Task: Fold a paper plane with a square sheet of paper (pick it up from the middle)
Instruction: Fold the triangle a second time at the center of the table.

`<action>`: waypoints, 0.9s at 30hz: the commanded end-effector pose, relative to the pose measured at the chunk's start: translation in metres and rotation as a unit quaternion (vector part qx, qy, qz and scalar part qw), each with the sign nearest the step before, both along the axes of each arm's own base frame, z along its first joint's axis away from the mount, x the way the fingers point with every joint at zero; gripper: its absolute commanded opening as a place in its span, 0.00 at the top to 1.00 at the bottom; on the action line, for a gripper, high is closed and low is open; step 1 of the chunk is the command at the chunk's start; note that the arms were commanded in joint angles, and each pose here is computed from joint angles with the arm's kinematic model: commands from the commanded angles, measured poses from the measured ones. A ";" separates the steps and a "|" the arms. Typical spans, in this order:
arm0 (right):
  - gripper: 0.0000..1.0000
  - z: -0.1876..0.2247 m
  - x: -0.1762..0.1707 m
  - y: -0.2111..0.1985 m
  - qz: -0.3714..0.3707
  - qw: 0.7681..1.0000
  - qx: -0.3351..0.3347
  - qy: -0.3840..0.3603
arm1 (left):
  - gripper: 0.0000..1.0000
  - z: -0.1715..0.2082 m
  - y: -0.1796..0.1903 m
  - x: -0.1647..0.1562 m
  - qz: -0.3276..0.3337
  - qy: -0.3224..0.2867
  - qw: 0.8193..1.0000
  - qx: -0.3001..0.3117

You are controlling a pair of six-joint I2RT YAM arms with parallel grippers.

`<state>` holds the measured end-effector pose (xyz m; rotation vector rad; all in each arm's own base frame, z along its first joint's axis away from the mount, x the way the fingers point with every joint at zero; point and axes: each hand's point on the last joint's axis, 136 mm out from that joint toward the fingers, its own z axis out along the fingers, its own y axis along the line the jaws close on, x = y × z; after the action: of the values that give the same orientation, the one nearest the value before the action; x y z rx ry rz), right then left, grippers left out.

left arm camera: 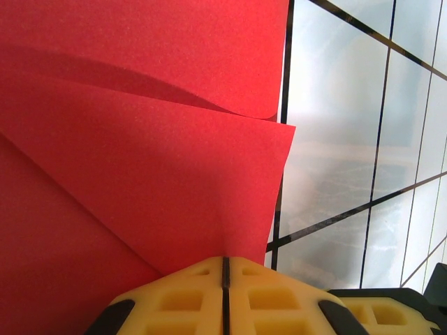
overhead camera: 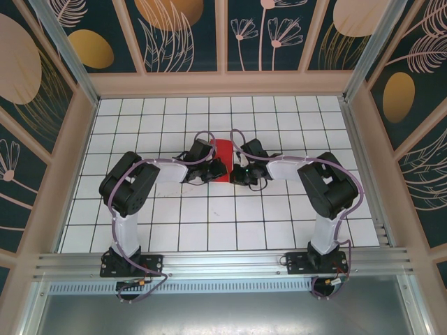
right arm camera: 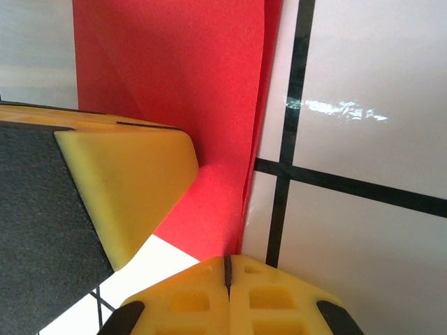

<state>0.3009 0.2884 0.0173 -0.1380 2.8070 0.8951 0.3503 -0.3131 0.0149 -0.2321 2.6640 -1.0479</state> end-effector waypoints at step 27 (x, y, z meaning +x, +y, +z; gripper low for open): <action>0.94 0.024 0.011 0.005 -0.002 0.999 0.030 -0.021 | 0.89 -0.032 0.014 -0.009 0.012 0.030 0.998 0.047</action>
<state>0.3015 0.2871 0.0200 -0.1391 2.8099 0.9420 0.3502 -0.3131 0.0148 -0.2328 2.6645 -1.0478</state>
